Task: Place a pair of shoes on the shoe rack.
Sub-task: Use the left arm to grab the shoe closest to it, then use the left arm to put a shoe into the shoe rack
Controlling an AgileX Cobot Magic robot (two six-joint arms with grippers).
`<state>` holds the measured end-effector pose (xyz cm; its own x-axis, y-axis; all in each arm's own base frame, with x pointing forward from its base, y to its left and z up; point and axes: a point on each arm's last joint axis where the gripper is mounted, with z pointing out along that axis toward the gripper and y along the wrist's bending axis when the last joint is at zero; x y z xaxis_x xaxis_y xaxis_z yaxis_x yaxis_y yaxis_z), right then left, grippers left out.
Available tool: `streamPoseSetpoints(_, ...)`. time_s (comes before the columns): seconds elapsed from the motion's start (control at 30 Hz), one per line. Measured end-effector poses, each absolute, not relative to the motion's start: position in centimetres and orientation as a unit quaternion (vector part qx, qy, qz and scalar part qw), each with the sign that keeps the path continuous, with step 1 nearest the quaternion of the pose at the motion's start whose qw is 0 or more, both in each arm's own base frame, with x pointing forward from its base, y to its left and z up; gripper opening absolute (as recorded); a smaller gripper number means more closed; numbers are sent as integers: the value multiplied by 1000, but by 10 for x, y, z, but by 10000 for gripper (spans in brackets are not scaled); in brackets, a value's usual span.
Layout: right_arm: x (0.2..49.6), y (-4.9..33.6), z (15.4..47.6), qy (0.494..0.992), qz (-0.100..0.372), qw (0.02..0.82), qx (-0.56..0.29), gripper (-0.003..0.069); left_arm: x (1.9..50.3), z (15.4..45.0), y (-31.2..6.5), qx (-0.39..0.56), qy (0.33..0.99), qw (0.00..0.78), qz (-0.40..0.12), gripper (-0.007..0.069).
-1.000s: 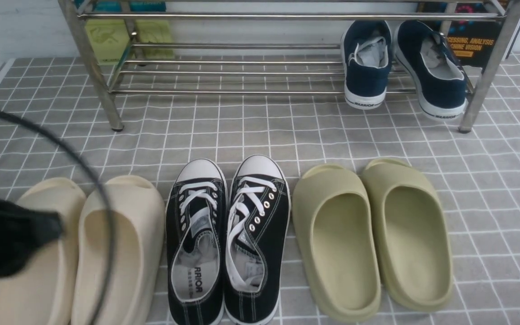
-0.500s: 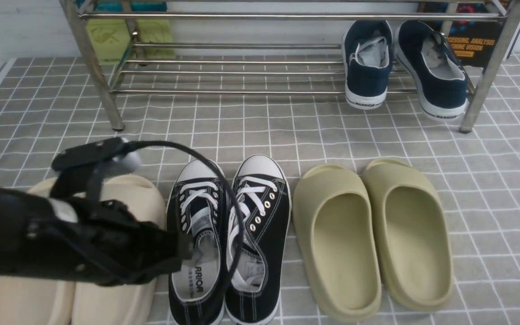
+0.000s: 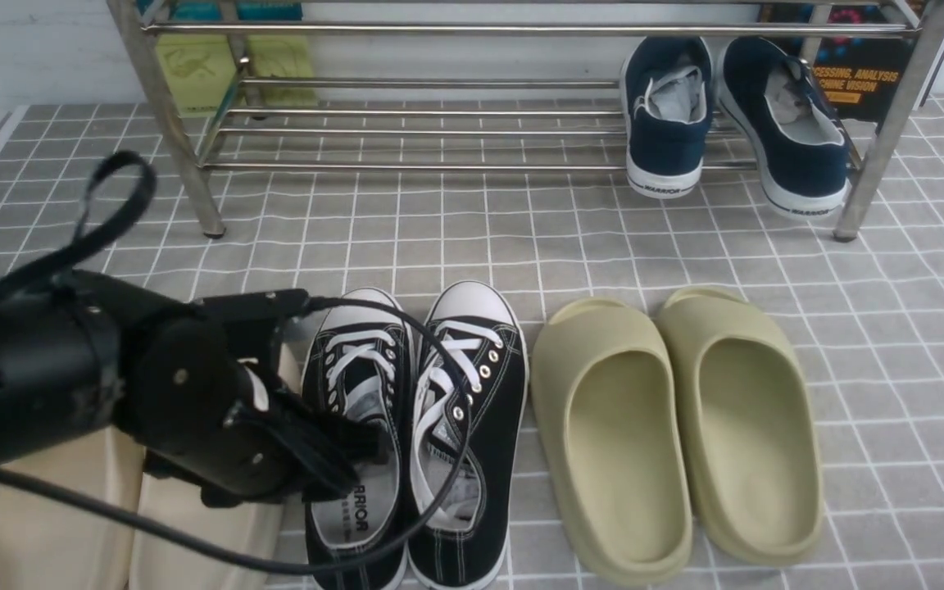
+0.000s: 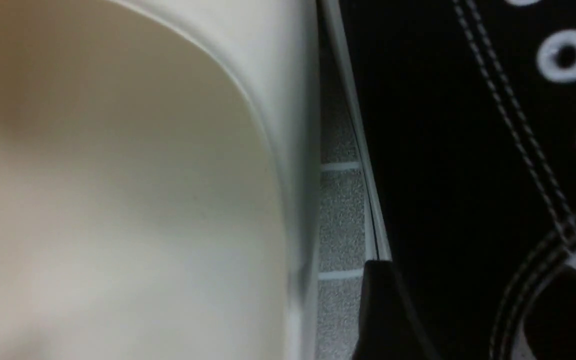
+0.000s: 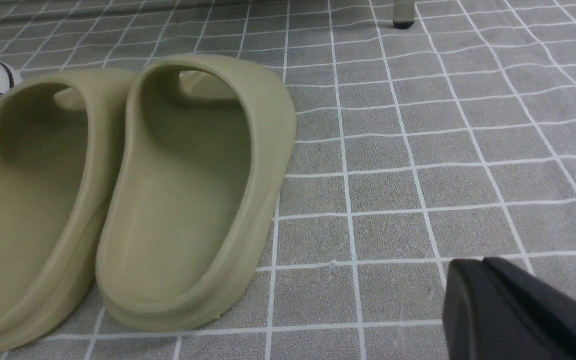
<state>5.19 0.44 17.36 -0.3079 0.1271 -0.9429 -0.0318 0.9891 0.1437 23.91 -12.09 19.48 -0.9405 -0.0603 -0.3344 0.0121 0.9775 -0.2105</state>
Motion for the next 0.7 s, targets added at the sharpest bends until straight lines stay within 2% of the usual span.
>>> streamPoseSetpoints(0.07,52,4,174,806,68,588,30,36,241,189,-123,-18,980,166,-108,372)
streamPoseSetpoints(0.17,52,4,174,806,68,588,30,36,243,186,-124,-19,981,163,-108,308)
streamPoseSetpoints(0.27,52,4,174,806,68,588,30,36,243,188,-123,-16,980,167,-107,52)
streamPoseSetpoints(0.3,52,4,174,806,68,588,30,36,243,191,-123,-15,980,169,-108,-1)
streamPoseSetpoints(0.37,52,4,174,806,68,588,30,36,244,196,-124,-15,979,170,-109,-13)
streamPoseSetpoints(0.53,52,4,174,806,68,588,30,41,247,246,-126,-8,973,196,-122,-13)
streamPoseSetpoints(0.7,52,4,174,806,68,588,30,50,284,309,-137,7,950,280,-137,-13)
